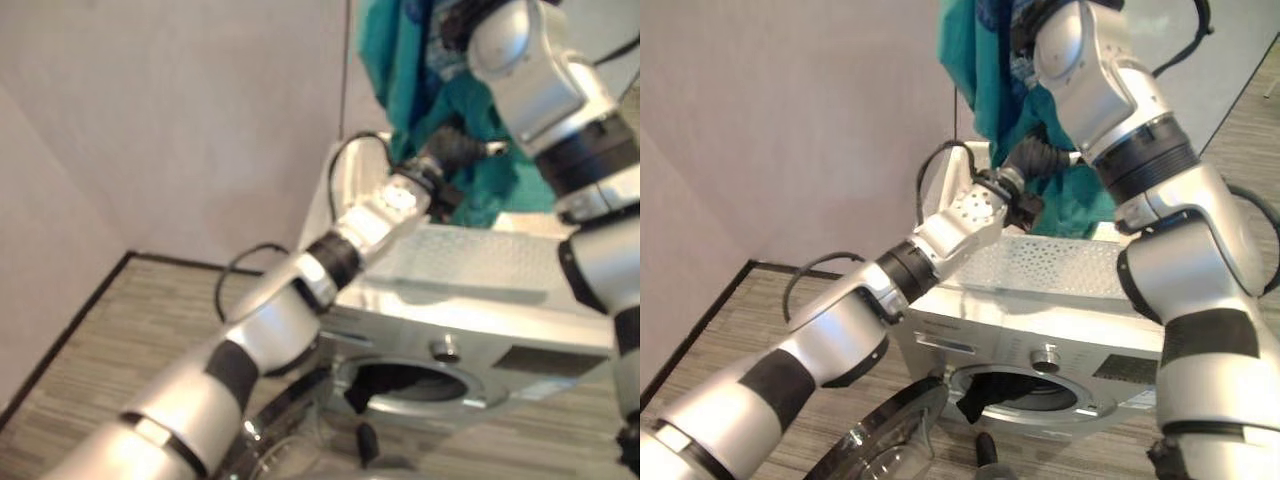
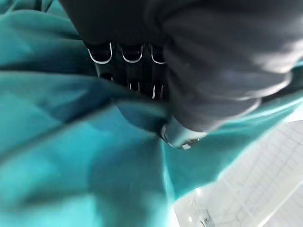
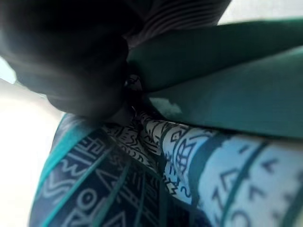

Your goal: Grab the laundry basket,head to the washer,open it,put in the laundry and shut it.

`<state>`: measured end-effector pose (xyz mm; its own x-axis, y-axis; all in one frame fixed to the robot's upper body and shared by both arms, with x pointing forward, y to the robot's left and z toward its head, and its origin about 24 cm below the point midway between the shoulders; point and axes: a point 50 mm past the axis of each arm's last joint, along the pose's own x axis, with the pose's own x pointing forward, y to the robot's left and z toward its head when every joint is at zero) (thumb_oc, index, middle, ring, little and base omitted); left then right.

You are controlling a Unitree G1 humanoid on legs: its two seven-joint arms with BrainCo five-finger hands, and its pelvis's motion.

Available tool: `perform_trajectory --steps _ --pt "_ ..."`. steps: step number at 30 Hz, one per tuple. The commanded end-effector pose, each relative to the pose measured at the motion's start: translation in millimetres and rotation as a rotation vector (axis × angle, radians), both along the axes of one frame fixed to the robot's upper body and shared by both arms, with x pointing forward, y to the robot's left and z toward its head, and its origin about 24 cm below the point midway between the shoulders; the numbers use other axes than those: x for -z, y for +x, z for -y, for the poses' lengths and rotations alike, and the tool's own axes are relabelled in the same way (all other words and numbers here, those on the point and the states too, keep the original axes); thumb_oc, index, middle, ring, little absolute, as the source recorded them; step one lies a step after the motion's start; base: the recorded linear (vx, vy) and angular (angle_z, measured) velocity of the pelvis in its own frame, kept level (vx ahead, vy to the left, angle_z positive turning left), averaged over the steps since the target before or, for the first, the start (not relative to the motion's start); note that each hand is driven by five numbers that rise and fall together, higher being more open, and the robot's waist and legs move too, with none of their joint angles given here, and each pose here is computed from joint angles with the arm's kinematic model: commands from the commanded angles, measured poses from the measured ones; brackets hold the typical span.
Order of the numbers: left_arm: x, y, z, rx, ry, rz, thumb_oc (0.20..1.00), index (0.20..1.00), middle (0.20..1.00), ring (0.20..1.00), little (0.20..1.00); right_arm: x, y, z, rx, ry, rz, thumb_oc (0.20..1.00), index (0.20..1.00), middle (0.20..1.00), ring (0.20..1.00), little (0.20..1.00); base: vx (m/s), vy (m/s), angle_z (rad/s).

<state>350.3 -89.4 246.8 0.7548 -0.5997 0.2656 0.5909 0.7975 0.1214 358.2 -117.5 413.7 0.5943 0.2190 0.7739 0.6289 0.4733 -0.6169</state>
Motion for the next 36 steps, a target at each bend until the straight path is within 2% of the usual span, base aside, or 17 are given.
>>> perform_trajectory --steps 1,10,16,17,18,19,20,29,36 --pt "-73 -23 16 0.082 -0.093 0.247 0.200 0.200 0.200 0.200 0.200 -48 -22 19 0.010 0.110 0.150 0.200 0.200 0.200 0.200 0.200 0.02 -0.027 -0.17" --pt "-87 -20 8 0.043 -0.142 0.263 0.200 0.200 0.200 0.200 0.200 -43 -22 9 -0.027 0.112 0.163 0.200 0.200 0.200 0.200 0.200 0.00 -0.010 -0.12" --pt "-111 -28 5 0.030 -0.177 0.346 0.200 0.200 0.200 0.200 0.200 -42 -25 26 -0.016 0.187 0.201 0.200 0.200 0.200 0.200 0.200 0.01 -0.004 0.04" --pt "-118 -30 2 0.023 -0.198 0.373 0.200 0.200 0.200 0.200 0.200 -42 -26 31 -0.024 0.226 0.216 0.620 0.620 0.620 0.620 0.620 0.02 -0.002 0.11" --pt "-118 -30 2 0.023 -0.197 0.372 0.200 0.200 0.200 0.200 0.200 -41 -26 31 -0.024 0.227 0.216 0.620 0.620 0.620 0.620 0.620 0.02 0.001 0.14" --pt "-120 -30 1 0.015 -0.206 0.377 0.200 0.200 0.200 0.200 0.200 -42 -28 34 -0.029 0.249 0.226 0.931 0.931 0.931 0.931 0.931 0.00 0.008 0.13" --pt "-122 -30 -1 0.011 -0.213 0.379 0.200 0.200 0.200 0.200 0.200 -43 -30 38 -0.029 0.277 0.246 1.000 1.000 1.000 1.000 1.000 0.01 0.014 0.13" --pt "-142 -23 -21 -0.072 -0.264 0.414 0.200 0.200 0.200 0.200 0.200 -34 -40 55 -0.100 0.466 0.355 1.000 1.000 1.000 1.000 1.000 0.01 0.009 0.06" --pt "-159 -22 -33 -0.114 -0.295 0.446 0.200 0.200 0.200 0.200 0.200 -23 -43 58 -0.124 0.513 0.384 1.000 1.000 1.000 1.000 1.000 0.00 0.002 0.01"
